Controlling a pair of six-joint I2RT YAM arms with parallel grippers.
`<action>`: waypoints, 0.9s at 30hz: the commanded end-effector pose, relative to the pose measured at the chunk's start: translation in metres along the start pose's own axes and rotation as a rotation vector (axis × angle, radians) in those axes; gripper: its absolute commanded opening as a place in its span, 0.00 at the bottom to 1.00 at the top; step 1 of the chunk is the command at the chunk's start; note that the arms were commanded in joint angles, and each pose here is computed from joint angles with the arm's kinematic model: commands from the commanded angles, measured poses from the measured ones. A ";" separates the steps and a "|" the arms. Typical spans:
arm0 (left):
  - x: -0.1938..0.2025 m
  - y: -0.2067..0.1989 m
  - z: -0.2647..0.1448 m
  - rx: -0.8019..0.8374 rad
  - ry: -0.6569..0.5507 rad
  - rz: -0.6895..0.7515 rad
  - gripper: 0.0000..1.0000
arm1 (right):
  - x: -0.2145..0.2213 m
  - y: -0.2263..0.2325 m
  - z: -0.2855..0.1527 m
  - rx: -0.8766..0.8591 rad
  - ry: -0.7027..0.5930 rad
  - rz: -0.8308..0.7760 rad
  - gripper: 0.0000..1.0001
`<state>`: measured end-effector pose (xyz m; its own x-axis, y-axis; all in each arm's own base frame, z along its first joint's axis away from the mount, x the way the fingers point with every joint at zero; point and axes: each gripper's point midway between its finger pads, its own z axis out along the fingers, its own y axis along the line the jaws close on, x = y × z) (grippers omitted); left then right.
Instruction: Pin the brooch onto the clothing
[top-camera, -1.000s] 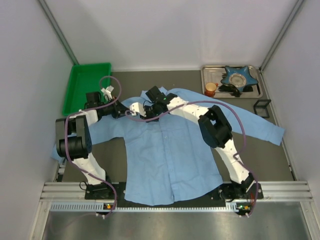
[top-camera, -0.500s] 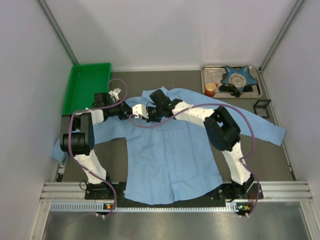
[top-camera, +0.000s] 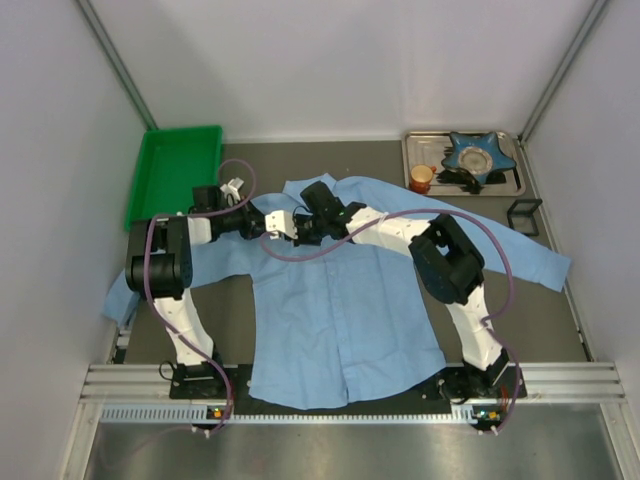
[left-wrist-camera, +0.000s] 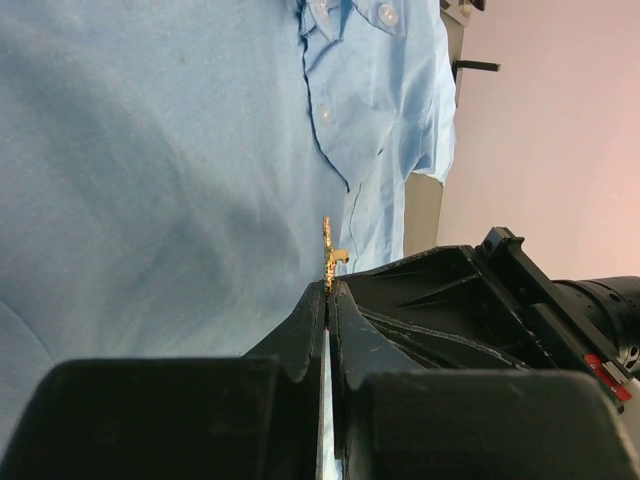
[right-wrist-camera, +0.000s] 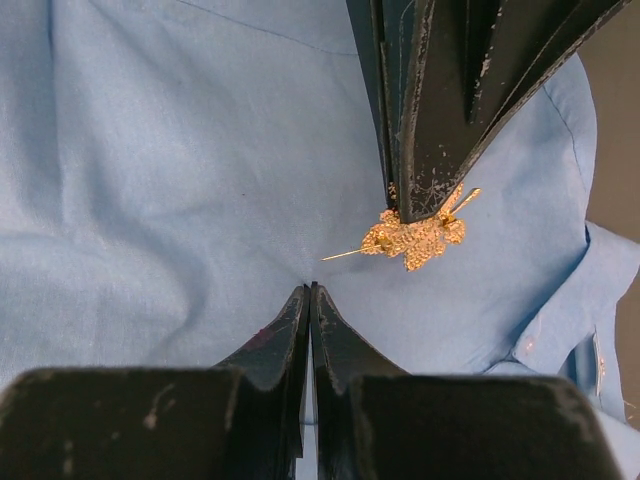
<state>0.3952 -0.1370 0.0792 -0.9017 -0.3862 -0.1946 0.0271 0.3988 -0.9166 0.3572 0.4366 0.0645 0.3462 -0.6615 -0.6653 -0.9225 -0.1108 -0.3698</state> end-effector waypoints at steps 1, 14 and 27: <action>-0.014 -0.012 0.003 0.041 -0.020 0.057 0.00 | -0.043 -0.016 -0.020 0.064 -0.090 -0.067 0.00; -0.011 -0.010 0.012 0.052 -0.005 0.045 0.00 | -0.042 -0.016 -0.019 0.071 -0.091 -0.069 0.00; -0.007 -0.001 0.013 0.032 0.004 0.038 0.00 | -0.040 -0.013 -0.019 0.060 -0.091 -0.083 0.00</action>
<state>0.3990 -0.1452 0.0727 -0.9060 -0.3858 -0.1742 0.0145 0.3828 -0.9237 0.3573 0.4371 0.0647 0.3591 -0.6547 -0.6652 -0.9153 -0.1075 -0.3883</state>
